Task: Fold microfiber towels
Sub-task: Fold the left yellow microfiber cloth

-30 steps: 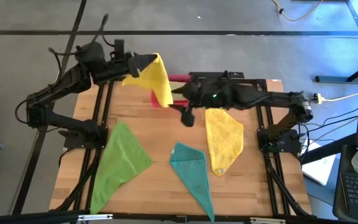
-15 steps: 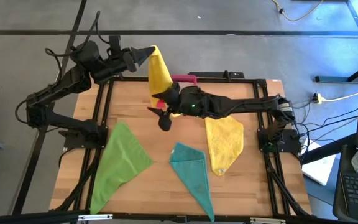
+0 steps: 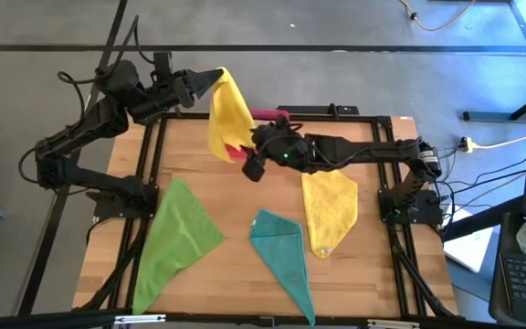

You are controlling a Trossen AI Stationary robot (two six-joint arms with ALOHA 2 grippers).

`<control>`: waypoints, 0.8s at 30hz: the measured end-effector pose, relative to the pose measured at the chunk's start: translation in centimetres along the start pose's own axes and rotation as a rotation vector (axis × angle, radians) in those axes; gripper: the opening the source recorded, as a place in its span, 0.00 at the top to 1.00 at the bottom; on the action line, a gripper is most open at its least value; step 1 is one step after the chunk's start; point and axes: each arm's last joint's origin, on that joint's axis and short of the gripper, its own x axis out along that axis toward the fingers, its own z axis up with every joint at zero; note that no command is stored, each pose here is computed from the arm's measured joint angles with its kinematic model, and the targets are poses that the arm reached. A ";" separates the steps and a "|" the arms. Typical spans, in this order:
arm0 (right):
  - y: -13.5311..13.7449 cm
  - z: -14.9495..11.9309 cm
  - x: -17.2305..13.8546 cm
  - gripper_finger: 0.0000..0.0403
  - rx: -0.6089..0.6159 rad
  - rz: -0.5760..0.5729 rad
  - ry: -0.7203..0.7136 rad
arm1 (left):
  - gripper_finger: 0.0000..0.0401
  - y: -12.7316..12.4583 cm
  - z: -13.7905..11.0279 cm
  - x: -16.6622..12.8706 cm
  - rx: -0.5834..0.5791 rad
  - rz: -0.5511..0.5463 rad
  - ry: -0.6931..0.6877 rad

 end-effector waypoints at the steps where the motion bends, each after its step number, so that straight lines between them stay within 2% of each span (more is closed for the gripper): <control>1: 0.0 0.1 0.0 0.36 0.006 0.001 -0.009 | 1.00 -0.1 -0.1 0.0 -0.003 -0.005 0.004; 3: 0.0 0.5 -0.1 0.36 0.023 0.028 -0.037 | 1.00 -0.2 -0.2 0.0 -0.006 -0.011 0.009; 8: 0.8 1.2 -0.2 0.36 0.059 0.249 -0.095 | 1.00 -0.5 -0.3 0.0 -0.010 -0.005 -0.008; 10: 1.2 0.8 0.0 0.36 0.069 0.339 -0.065 | 1.00 -0.5 -0.3 -0.1 -0.011 0.001 -0.017; 13: 1.7 -1.1 1.5 0.36 0.124 0.383 0.049 | 1.00 -0.8 0.0 -0.1 -0.014 -0.023 -0.047; 15: 2.0 -3.2 2.8 0.36 0.145 0.357 0.167 | 1.00 -1.0 0.2 -0.1 -0.018 -0.043 -0.070; 18: 1.9 -6.0 4.0 0.36 0.103 0.252 0.283 | 1.00 -1.0 0.2 -0.1 -0.018 -0.042 -0.075; 24: 0.8 -4.7 2.9 0.42 0.069 0.043 0.188 | 1.00 -1.3 -0.2 -0.1 -0.024 -0.058 -0.046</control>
